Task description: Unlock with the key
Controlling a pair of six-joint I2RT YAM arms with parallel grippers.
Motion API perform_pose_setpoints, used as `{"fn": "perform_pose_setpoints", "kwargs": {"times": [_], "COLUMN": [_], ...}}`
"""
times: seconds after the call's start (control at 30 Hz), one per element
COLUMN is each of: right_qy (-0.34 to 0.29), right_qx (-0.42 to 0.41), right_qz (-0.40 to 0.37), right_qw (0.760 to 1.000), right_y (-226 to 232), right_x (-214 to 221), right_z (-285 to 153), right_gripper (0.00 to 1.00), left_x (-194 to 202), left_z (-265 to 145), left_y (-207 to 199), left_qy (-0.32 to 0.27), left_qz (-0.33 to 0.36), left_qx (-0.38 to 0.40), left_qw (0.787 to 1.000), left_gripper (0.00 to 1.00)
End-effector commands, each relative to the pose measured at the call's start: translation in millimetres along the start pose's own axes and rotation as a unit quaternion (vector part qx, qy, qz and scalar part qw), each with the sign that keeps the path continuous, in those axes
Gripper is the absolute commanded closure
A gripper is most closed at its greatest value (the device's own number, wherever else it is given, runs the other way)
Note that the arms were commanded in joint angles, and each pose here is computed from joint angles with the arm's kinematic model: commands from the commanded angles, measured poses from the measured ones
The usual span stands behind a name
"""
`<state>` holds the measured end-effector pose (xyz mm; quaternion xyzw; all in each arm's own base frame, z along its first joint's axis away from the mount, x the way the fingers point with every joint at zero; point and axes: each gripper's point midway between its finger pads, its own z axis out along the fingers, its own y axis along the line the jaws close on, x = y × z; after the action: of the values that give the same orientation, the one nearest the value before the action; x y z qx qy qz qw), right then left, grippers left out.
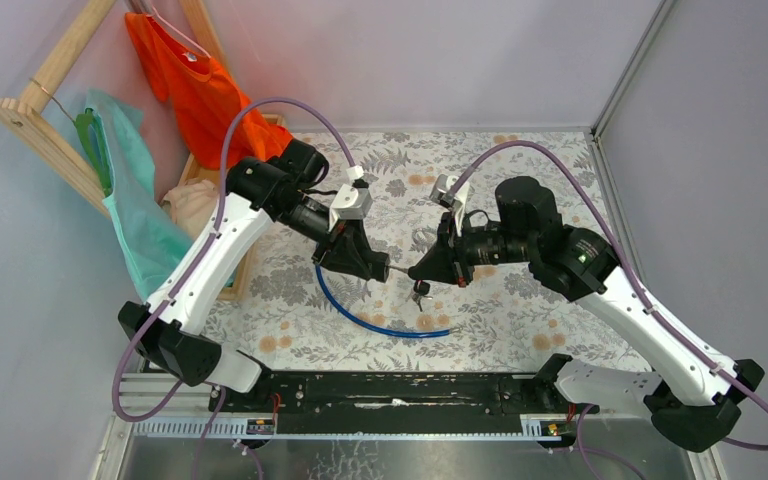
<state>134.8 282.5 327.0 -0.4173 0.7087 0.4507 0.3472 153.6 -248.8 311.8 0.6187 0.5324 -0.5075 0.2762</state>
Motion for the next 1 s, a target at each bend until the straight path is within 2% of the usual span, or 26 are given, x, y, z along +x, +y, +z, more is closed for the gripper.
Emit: {"fn": "perform_pose_setpoints", "kwargs": {"times": [0.0,0.7,0.97], "right_qy": [-0.044,-0.052,-0.055], "right_qx": [-0.009,0.021,-0.005], "right_qz": [-0.031,-0.032,-0.037], "right_qw": [0.999,0.998,0.998], "right_y": [5,-16,-11], "right_x": [-28,-36,-51], "right_z": [0,16,23], "right_gripper": [1.00,1.00,1.00], "left_x": [-23,-26,-22], "left_z": [-2,-1,1], "left_y": [-12,-8,-5], "left_qy": [-0.030,-0.032,-0.025], "left_qz": [0.021,0.019,0.015], "left_qx": [0.010,0.011,0.013], "left_qw": [0.999,0.999,0.999], "left_gripper": [1.00,1.00,1.00]}}
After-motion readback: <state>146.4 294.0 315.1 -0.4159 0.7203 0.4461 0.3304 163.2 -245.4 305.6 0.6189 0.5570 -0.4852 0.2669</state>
